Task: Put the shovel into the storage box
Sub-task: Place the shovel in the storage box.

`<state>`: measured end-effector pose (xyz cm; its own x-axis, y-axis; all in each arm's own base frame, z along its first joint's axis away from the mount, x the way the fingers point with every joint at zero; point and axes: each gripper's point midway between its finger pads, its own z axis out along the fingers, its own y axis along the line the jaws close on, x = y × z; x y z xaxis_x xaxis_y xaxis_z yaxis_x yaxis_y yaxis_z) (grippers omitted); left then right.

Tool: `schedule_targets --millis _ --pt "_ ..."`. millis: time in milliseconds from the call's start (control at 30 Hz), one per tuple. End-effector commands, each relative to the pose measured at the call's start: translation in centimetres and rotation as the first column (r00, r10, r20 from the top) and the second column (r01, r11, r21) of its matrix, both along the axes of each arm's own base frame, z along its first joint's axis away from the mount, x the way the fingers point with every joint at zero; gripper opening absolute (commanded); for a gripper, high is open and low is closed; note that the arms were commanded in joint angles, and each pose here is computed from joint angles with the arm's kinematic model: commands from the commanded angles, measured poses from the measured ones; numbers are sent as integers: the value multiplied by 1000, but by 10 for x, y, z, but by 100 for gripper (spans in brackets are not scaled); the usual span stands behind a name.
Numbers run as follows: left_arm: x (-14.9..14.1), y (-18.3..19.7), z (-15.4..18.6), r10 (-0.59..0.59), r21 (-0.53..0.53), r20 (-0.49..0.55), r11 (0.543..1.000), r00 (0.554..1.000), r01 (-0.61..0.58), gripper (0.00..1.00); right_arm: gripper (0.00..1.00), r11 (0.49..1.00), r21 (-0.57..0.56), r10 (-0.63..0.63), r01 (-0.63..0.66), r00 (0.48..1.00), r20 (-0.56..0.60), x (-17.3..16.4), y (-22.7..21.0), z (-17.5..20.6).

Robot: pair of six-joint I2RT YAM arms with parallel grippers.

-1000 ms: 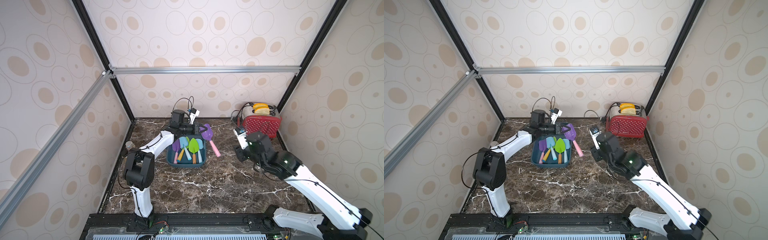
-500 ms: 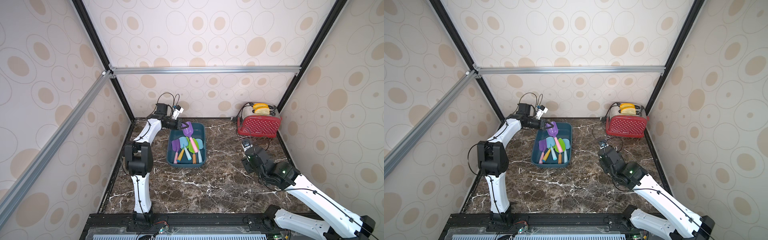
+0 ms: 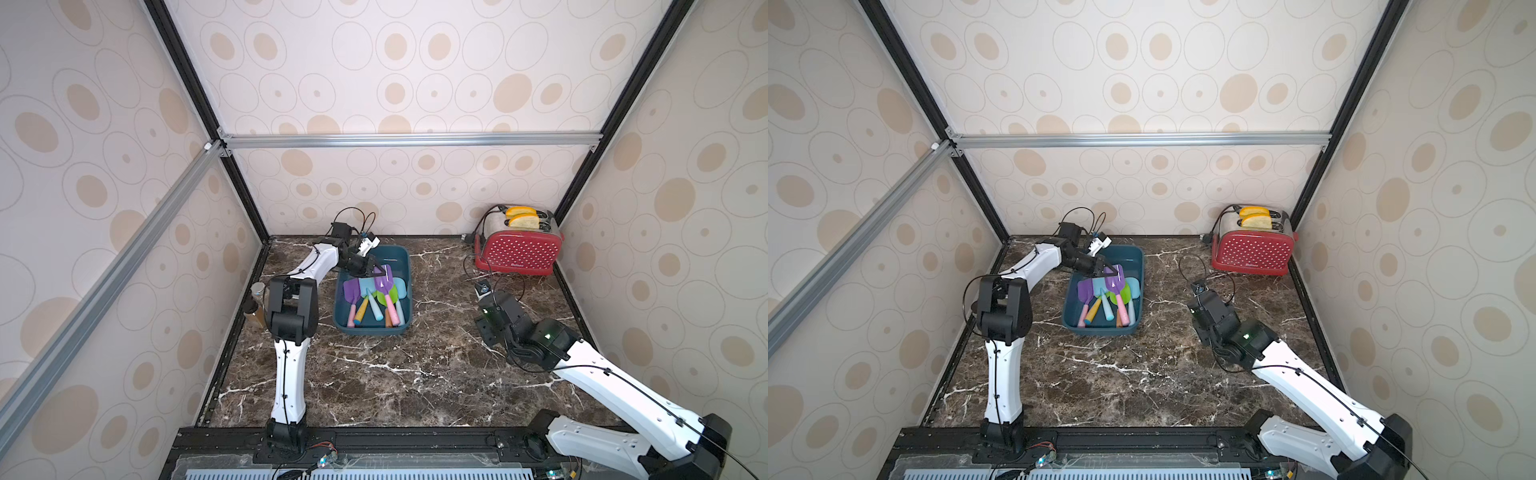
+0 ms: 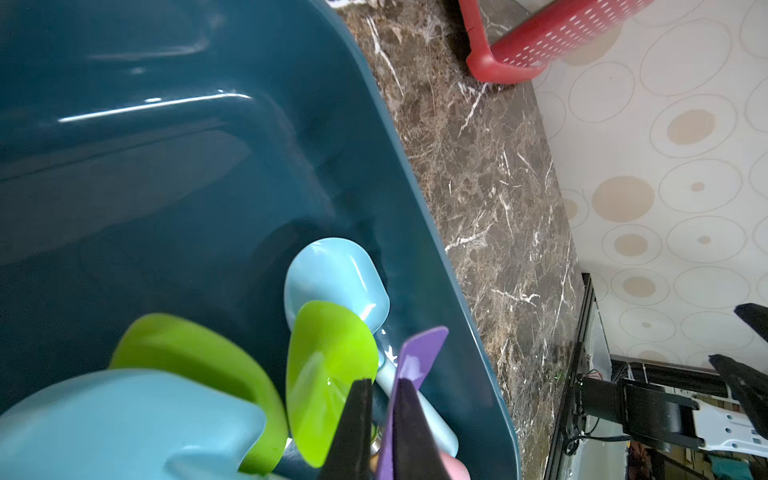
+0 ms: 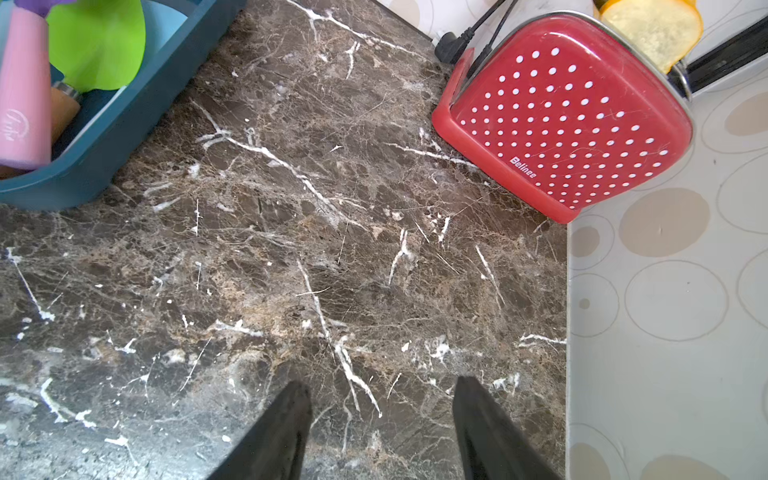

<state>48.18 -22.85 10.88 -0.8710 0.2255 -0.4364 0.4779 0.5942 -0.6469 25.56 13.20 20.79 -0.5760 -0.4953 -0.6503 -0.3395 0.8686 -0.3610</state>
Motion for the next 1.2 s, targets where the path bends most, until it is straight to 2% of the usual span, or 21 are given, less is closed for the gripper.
schedule_targets --millis 0,200,433,567,700,900,1167 --pt "-10 -19 -17 -70 62 -15 996 997 71 0 61 1000 15 -5 5 1000 -3 2 1 -4" --pt "-6 -22 -27 -49 92 -24 994 998 51 2 61 1000 15 -5 5 1000 -12 0 0 -7" --pt "1 -22 -32 -28 101 -34 994 999 31 15 62 999 36 -4 3 1000 7 -1 -1 -8" --pt "3 -22 -32 -18 99 -34 995 999 22 27 68 999 39 1 -2 1000 18 2 -1 -10" --pt "7 -20 -29 -4 112 -17 994 1000 6 31 68 1000 25 0 0 1000 2 5 1 -11" --pt "16 -5 -11 33 214 56 976 998 -44 39 68 999 38 5 -5 1000 2 6 3 -11" --pt "15 31 4 65 412 116 905 991 -108 44 68 999 45 6 -6 1000 15 7 3 -4"
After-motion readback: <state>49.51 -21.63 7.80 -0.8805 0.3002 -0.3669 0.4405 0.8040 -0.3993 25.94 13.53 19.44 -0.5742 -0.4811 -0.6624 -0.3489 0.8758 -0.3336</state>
